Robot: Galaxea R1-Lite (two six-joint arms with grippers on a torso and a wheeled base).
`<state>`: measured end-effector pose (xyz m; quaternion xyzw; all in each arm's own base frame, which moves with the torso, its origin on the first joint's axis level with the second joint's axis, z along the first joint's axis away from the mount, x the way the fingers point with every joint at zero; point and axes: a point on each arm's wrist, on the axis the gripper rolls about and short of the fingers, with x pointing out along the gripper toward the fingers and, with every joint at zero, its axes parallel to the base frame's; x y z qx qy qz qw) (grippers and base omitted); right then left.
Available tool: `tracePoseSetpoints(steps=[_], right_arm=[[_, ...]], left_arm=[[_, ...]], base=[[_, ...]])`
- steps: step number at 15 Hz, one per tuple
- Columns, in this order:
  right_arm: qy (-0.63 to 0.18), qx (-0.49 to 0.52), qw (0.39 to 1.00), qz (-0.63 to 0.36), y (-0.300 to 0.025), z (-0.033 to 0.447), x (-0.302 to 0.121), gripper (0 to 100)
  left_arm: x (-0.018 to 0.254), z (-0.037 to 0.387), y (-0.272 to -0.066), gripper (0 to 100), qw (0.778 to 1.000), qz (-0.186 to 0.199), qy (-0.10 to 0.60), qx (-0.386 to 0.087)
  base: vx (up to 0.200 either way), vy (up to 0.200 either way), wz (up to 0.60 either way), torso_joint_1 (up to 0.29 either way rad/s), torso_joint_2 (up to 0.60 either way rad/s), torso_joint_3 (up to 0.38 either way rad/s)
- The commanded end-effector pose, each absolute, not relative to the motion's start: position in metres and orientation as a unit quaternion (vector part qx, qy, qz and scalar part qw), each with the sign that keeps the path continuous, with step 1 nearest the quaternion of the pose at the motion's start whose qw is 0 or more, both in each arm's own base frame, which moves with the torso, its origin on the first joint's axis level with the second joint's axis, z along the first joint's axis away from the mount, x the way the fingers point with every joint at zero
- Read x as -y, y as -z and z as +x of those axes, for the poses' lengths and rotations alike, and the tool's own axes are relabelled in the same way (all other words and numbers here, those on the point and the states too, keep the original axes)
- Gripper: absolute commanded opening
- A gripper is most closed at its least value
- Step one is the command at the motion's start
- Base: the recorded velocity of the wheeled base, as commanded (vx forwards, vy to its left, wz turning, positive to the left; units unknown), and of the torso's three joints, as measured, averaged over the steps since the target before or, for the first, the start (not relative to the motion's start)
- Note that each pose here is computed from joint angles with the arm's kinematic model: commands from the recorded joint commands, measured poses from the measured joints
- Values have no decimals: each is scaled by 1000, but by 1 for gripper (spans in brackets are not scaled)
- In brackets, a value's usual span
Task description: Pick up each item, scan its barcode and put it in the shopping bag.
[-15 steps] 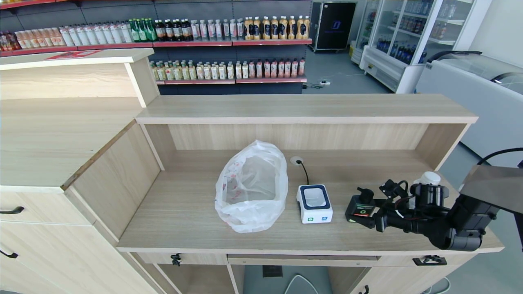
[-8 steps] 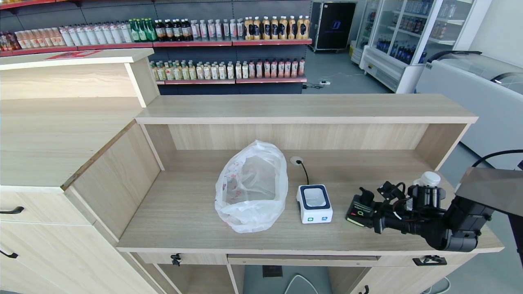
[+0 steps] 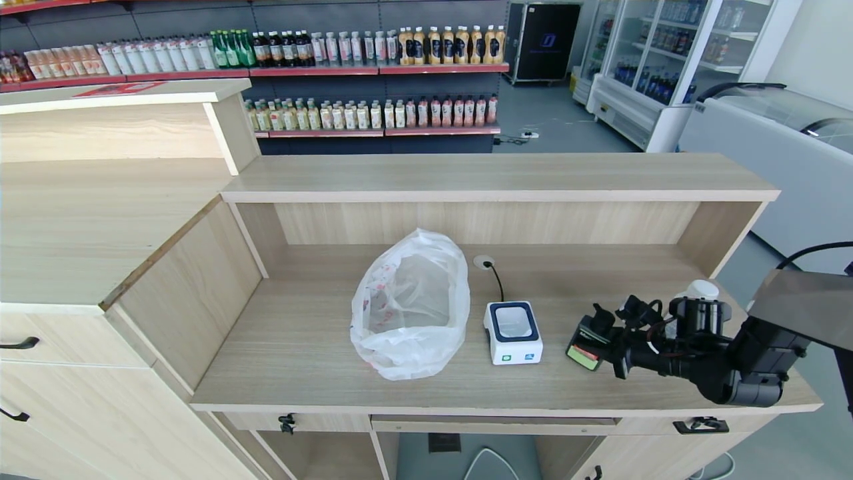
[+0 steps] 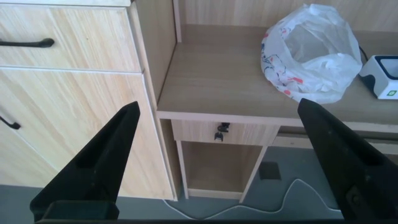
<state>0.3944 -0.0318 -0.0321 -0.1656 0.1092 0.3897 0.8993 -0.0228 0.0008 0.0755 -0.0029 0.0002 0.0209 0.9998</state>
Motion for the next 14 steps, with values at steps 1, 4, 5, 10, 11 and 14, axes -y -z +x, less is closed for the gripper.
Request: tracePoseSetpoints(steps=[1,4,5,10,11,14], right_arm=[[-385,-60,896,-212,-6,393,34,0],[-382,7,887,-257,-78,365,23,0],[-394,47,875,-276,-117,339,2,0],[-332,210,789,-472,-191,253,-59,0],[-325,233,762,-509,-193,242,-60,0],[-290,308,658,-623,-196,210,-53,0]], left_arm=[[-1,-23,-75,100,1000,-3,-21,0],[-1,-23,-75,100,1000,-3,-21,0],[-1,-23,-75,100,1000,-3,-21,0],[-1,-23,-75,100,1000,-3,-21,0],[-1,-23,-75,100,1000,-3,-21,0],[-1,-23,-75,100,1000,-3,-21,0]], base=[[0,0,0,0,0,0],[0,0,0,0,0,0],[0,0,0,0,0,0],[0,0,0,0,0,0],[0,0,0,0,0,0],[0,0,0,0,0,0]])
